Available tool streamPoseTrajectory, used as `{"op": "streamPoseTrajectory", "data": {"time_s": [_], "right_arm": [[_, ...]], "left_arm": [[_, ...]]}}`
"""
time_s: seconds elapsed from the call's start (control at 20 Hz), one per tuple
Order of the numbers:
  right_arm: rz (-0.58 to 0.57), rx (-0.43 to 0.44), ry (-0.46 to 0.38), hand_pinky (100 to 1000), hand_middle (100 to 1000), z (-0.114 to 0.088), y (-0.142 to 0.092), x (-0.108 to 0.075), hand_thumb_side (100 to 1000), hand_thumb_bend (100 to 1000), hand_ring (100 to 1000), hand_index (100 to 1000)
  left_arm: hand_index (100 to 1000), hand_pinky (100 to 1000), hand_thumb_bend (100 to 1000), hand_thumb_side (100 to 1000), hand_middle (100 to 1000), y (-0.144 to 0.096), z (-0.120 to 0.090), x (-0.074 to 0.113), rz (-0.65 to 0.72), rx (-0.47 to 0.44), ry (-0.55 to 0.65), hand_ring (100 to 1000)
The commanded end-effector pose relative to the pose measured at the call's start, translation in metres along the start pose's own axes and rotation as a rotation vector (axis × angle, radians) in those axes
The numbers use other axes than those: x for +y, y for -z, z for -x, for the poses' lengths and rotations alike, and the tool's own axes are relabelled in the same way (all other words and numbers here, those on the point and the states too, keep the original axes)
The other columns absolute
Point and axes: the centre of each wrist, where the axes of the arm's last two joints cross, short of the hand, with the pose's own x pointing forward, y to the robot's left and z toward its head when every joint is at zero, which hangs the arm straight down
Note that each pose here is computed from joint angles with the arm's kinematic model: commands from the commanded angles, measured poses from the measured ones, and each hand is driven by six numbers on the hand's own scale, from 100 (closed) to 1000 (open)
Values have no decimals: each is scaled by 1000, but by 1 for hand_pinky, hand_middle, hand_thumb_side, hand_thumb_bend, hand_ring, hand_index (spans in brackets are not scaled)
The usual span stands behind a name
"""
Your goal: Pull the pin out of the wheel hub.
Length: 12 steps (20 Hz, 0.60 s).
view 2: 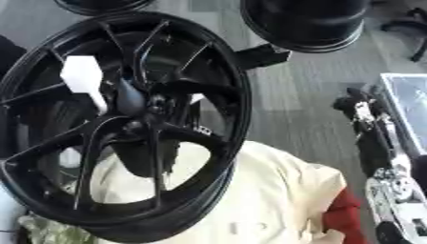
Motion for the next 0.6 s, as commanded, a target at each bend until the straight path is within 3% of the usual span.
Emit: {"op": "streamPoseTrajectory", "data": {"time_s": [0.05,0.25,0.6], "right_arm": [[-26,-29,-32,972,646,-11,5,-3,633,100,764,798],[-32,-23,-33,972,646,-11,5,-3,635,100,763,797],[-28,-15,-40,972,647,-10,3,-6,634,100,763,798]], "left_arm": [[831,831,400,669,781,-5,-6,9,101,42,89,804],[836,836,404,674,785,-4,-9,3,208,45,140,800],[843,842,448,627,790,14,-34,-7,331,-1,141,807]]}}
